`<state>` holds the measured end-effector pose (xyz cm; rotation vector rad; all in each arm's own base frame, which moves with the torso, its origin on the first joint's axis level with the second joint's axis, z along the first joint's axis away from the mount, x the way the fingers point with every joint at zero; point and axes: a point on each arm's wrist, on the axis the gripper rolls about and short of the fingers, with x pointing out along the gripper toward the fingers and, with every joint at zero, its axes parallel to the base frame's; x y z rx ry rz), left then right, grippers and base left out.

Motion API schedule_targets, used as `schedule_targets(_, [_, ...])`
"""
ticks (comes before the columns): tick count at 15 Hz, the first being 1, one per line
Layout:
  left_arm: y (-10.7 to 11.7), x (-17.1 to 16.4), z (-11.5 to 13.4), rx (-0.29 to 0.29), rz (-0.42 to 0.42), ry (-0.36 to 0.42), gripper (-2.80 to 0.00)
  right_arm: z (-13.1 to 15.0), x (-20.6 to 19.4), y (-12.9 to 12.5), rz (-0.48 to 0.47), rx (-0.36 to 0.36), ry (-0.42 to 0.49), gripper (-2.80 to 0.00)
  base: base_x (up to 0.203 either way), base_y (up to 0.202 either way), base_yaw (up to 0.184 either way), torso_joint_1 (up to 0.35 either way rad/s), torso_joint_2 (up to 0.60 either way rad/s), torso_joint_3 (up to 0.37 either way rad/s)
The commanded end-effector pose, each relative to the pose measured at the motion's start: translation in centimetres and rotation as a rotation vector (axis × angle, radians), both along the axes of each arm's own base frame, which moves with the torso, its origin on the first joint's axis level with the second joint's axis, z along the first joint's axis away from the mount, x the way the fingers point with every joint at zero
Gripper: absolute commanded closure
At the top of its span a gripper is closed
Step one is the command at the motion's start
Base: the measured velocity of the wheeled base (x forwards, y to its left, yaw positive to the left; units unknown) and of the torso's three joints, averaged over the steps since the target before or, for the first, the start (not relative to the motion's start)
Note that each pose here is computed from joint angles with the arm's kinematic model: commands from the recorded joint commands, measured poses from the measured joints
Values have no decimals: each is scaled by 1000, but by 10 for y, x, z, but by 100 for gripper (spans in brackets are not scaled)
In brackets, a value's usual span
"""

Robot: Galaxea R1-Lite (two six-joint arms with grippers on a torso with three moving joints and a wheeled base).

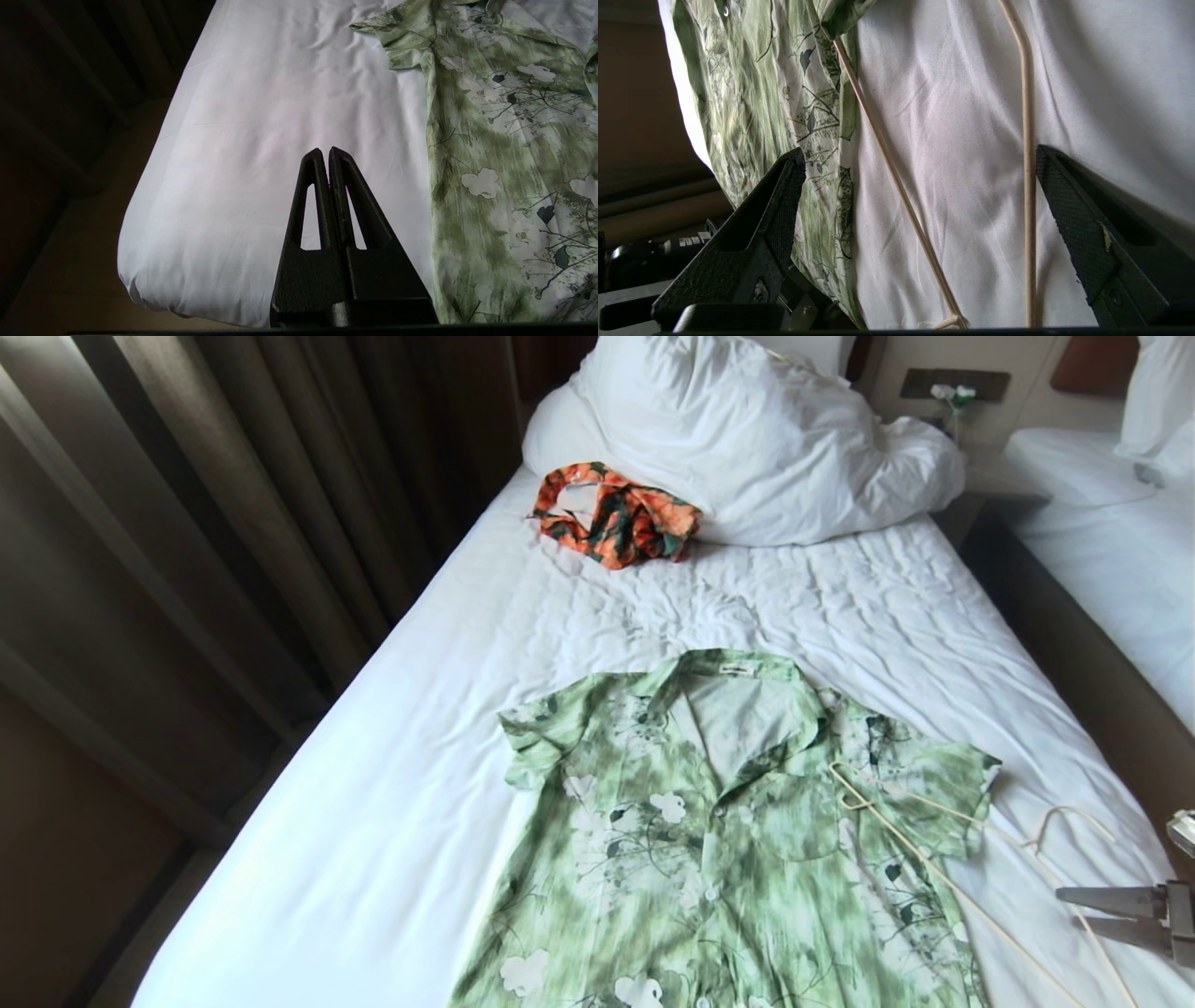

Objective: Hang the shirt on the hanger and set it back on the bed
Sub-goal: Lift the shirt and hanger

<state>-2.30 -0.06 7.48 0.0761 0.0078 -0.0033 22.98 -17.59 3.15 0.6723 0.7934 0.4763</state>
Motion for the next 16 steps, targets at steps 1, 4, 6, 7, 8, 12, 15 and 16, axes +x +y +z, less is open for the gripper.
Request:
schedule_targets(1, [0, 0, 0, 1, 0, 1, 0, -1, 2, 7, 24, 5, -1, -280, 0, 0, 0, 0, 0, 0])
schedule_targets(4, [0, 0, 0, 1, 0, 1, 0, -4, 7, 15, 55, -18, -28, -280, 0, 0, 0, 0, 0, 0])
schedule_targets(6, [0, 0, 0, 1, 0, 1, 0, -7, 13, 17, 63, -42, -46, -280, 0, 0, 0, 0, 0, 0])
schedule_targets(7, [0, 0, 0, 1, 0, 0, 0, -9, 17, 17, 63, -86, -57, -280, 0, 0, 0, 0, 0, 0])
schedule_targets(8, [0, 0, 0, 1, 0, 1, 0, -12, 20, 16, 63, -114, -64, -280, 0, 0, 0, 0, 0, 0])
schedule_targets(12, [0, 0, 0, 1, 0, 1, 0, -17, 28, 26, 81, -123, -82, -280, 0, 0, 0, 0, 0, 0])
schedule_targets(15, [0, 0, 0, 1, 0, 1, 0, -13, 33, 30, 98, -144, -117, -280, 0, 0, 0, 0, 0, 0])
schedule_targets(16, [0, 0, 0, 0, 0, 1, 0, -11, 35, 33, 107, -154, -135, -280, 0, 0, 0, 0, 0, 0])
